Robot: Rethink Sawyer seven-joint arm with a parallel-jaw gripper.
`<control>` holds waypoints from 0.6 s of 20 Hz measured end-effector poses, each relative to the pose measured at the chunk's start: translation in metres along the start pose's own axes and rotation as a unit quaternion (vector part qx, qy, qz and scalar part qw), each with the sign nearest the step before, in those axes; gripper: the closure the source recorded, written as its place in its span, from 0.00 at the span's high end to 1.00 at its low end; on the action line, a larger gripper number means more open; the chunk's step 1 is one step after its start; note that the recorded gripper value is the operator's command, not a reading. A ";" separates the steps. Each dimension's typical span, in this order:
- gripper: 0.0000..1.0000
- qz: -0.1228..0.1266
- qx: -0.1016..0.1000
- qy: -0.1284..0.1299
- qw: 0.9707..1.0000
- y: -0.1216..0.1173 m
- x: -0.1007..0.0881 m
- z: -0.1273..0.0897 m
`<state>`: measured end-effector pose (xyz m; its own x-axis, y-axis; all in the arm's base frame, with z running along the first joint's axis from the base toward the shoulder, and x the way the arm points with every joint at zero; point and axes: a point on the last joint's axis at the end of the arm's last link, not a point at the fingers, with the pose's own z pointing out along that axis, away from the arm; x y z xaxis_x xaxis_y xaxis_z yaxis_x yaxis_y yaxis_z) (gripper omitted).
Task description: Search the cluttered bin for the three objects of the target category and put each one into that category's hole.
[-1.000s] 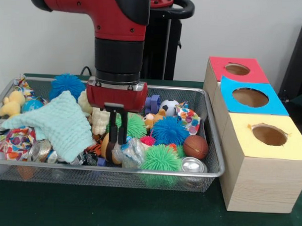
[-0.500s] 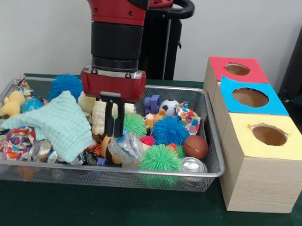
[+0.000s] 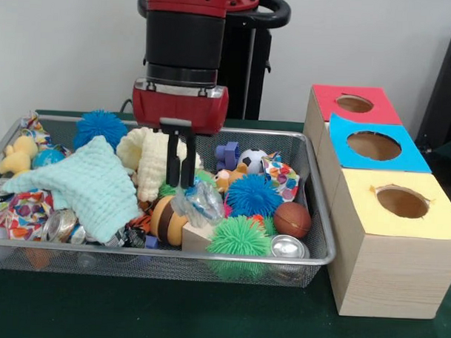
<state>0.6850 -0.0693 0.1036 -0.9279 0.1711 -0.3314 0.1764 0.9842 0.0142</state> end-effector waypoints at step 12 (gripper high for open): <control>0.00 0.003 -0.009 0.025 1.000 0.022 0.018 -0.031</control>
<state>0.6622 -0.0432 0.1269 -0.9422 0.1789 -0.2834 0.1770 0.9837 0.0325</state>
